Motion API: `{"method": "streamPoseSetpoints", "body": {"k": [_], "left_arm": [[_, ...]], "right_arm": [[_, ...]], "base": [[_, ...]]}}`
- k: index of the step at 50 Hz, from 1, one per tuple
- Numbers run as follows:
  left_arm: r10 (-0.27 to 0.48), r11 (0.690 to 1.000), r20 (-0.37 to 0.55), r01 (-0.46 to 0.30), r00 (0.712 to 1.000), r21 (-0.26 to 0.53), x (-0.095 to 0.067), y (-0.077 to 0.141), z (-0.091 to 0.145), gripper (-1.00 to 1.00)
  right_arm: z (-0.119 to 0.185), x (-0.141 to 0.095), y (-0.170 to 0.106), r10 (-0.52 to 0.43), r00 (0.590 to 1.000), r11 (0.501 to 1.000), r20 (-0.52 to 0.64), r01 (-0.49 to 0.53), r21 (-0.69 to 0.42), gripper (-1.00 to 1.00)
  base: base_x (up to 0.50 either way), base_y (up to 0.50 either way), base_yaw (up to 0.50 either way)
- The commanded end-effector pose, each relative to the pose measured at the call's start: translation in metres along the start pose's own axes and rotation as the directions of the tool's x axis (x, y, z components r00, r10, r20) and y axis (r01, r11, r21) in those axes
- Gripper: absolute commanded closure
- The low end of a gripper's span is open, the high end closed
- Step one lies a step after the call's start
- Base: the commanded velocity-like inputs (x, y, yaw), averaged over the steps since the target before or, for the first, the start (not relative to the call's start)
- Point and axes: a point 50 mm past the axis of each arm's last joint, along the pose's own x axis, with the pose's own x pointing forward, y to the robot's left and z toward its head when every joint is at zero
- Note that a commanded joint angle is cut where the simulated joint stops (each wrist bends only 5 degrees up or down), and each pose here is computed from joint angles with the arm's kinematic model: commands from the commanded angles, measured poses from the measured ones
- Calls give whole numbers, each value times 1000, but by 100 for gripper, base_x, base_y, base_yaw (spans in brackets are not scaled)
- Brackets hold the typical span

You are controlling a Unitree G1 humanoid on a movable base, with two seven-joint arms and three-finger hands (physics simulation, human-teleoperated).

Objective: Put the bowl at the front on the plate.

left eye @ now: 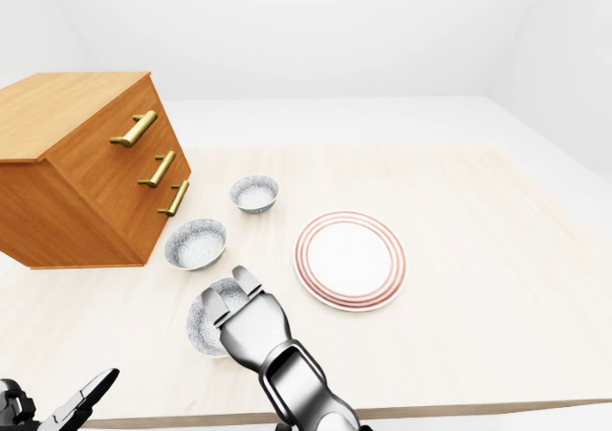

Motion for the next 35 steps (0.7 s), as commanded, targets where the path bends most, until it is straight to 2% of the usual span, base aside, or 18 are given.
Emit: {"method": "streamPoseSetpoints", "body": {"k": [1,11,23,35], "left_arm": [[-1,1000,0,1,1000,0,0,0,0,-100],[-1,1000,0,1,1000,0,0,0,0,-100],[0,1000,0,0,1000,0,0,0,1,-100],[-1,1000,0,1,1000,0,0,0,1,-100]], "right_arm": [[-1,-1,2,-5,1000,1000,-5,5,-7,-100],[-1,-1,2,-5,1000,1000,-5,5,-7,-100],[4,18,18,33,999,999,34,-33,-2,-100],[9,20,28,49,997,998,51,-51,36,-100]], "base": [[0,0,0],[0,0,0],[0,0,0],[0,0,0]]}}
